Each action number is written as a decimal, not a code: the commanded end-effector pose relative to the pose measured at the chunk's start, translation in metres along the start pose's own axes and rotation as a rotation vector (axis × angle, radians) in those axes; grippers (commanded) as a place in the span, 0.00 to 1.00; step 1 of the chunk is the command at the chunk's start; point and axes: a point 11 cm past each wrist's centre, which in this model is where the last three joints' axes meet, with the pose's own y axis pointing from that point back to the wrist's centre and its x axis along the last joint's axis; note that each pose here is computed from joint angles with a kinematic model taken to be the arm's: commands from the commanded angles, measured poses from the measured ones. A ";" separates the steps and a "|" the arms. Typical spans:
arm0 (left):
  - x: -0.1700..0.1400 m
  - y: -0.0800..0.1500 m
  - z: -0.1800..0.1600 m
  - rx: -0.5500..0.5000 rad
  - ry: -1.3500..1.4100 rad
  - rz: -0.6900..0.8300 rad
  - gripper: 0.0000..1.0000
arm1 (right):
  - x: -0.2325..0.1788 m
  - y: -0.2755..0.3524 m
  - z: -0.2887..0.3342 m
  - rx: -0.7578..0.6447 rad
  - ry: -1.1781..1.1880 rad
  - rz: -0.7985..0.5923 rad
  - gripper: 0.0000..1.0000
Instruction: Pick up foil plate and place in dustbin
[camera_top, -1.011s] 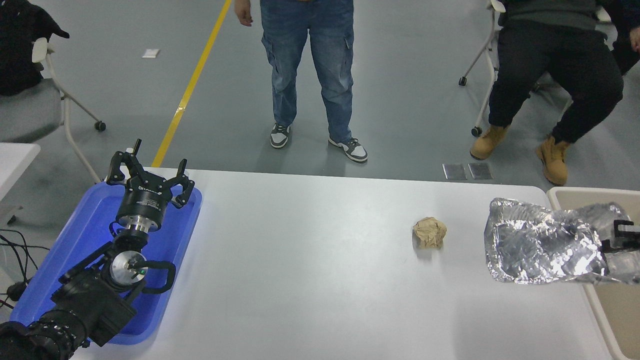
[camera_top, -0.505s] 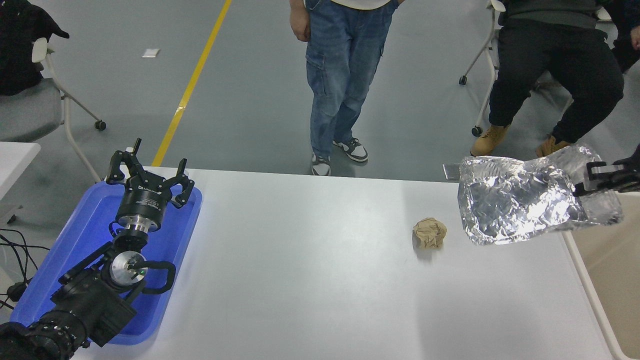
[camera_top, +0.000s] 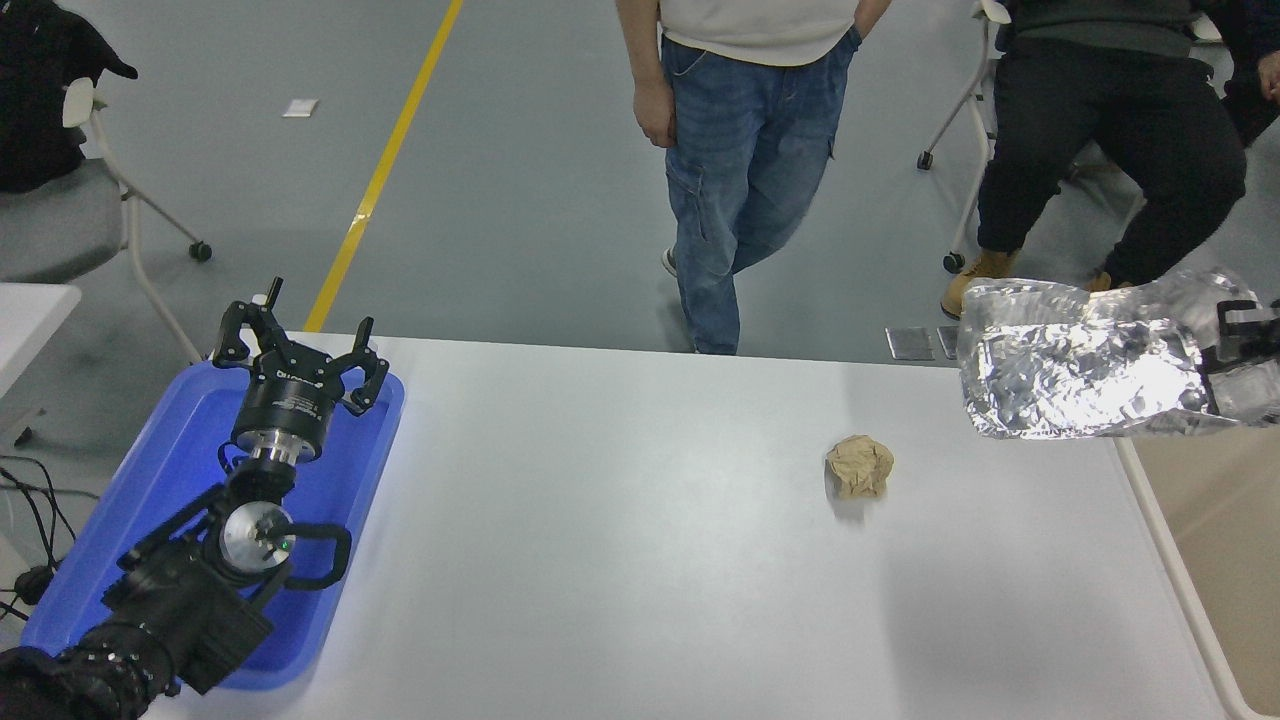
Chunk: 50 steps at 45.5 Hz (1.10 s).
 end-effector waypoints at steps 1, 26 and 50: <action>0.000 0.000 0.000 0.000 -0.001 -0.001 1.00 | -0.009 -0.015 0.077 -0.124 -0.217 0.084 0.00; 0.000 0.000 0.000 -0.001 0.000 0.000 1.00 | -0.075 -0.064 0.182 -0.332 -0.524 0.290 0.00; 0.000 0.000 0.000 0.000 -0.001 -0.001 1.00 | -0.125 -0.106 0.194 -0.402 -0.549 0.324 0.00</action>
